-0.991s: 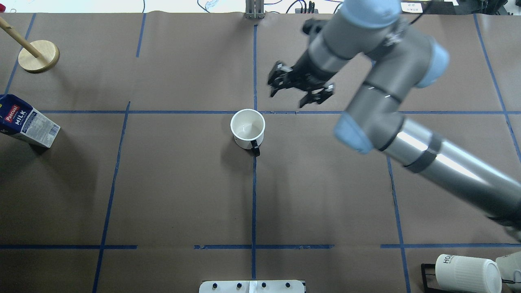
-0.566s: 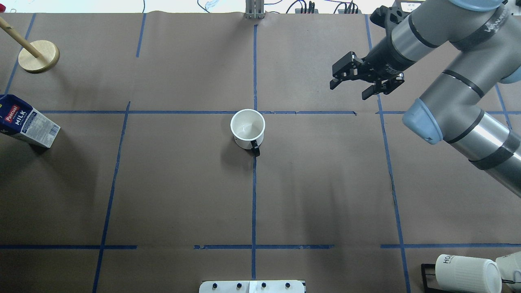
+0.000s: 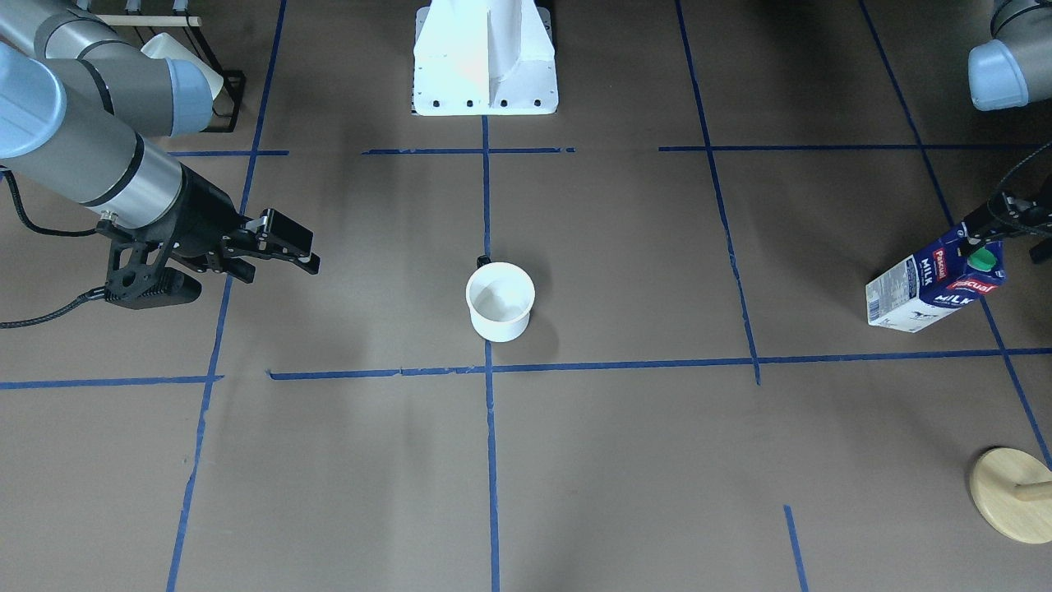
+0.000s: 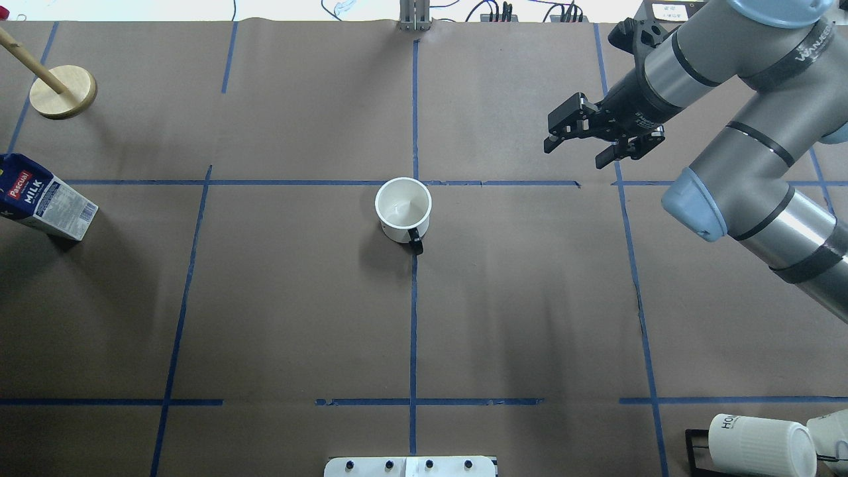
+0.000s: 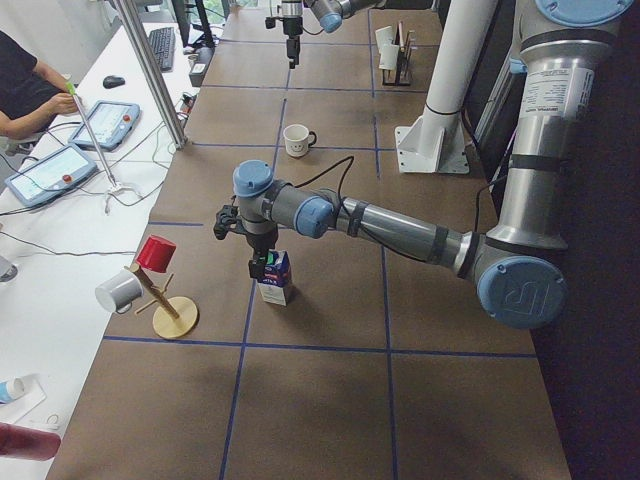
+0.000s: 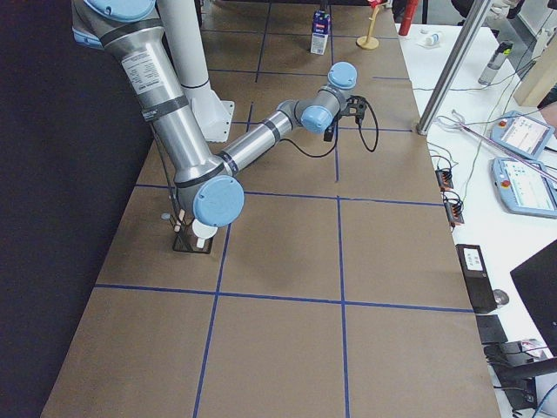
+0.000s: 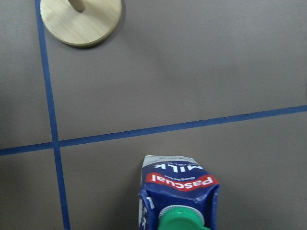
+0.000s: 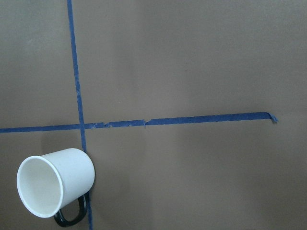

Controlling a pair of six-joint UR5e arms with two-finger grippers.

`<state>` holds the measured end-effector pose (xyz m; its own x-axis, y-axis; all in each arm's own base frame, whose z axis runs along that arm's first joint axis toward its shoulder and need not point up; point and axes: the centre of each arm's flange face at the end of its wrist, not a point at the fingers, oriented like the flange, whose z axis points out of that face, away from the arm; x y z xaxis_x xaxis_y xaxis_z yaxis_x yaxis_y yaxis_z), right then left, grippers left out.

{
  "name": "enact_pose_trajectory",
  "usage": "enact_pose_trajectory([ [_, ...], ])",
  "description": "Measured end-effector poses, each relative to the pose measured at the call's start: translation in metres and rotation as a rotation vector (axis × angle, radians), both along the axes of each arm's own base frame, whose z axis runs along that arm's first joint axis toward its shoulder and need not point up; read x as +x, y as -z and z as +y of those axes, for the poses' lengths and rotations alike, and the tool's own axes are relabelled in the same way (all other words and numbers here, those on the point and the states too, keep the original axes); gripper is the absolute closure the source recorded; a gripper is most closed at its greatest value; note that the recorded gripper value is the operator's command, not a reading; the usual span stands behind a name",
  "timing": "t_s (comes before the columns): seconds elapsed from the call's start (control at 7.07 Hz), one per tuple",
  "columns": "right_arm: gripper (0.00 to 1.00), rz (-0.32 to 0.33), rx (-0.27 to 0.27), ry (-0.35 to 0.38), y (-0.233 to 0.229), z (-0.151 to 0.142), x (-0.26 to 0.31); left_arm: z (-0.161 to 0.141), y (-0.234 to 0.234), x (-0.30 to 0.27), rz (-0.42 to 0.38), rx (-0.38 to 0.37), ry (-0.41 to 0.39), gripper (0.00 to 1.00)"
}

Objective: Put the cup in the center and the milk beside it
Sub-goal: 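Grasp the top of the Pascual milk carton with the left gripper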

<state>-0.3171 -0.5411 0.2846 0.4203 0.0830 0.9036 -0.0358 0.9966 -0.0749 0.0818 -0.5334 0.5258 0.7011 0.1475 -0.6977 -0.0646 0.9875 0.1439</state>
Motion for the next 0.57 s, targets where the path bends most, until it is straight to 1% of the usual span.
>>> enact_pose_trajectory([
  [0.14,0.0,0.0,-0.002,0.003,0.0,0.002,-0.003,0.001,-0.002,0.008,-0.001,-0.001,-0.016,0.0],
  [0.28,0.0,0.001,-0.003,0.004,0.0,0.004,-0.005,0.002,-0.002,0.017,-0.001,-0.001,-0.033,0.03],
  [0.42,0.0,0.004,-0.002,0.004,0.0,0.005,-0.008,0.003,-0.002,0.026,-0.001,0.001,-0.049,0.15],
  [0.57,0.0,0.005,-0.001,0.005,0.0,0.006,-0.01,0.003,-0.001,0.033,-0.002,0.002,-0.062,0.36],
])
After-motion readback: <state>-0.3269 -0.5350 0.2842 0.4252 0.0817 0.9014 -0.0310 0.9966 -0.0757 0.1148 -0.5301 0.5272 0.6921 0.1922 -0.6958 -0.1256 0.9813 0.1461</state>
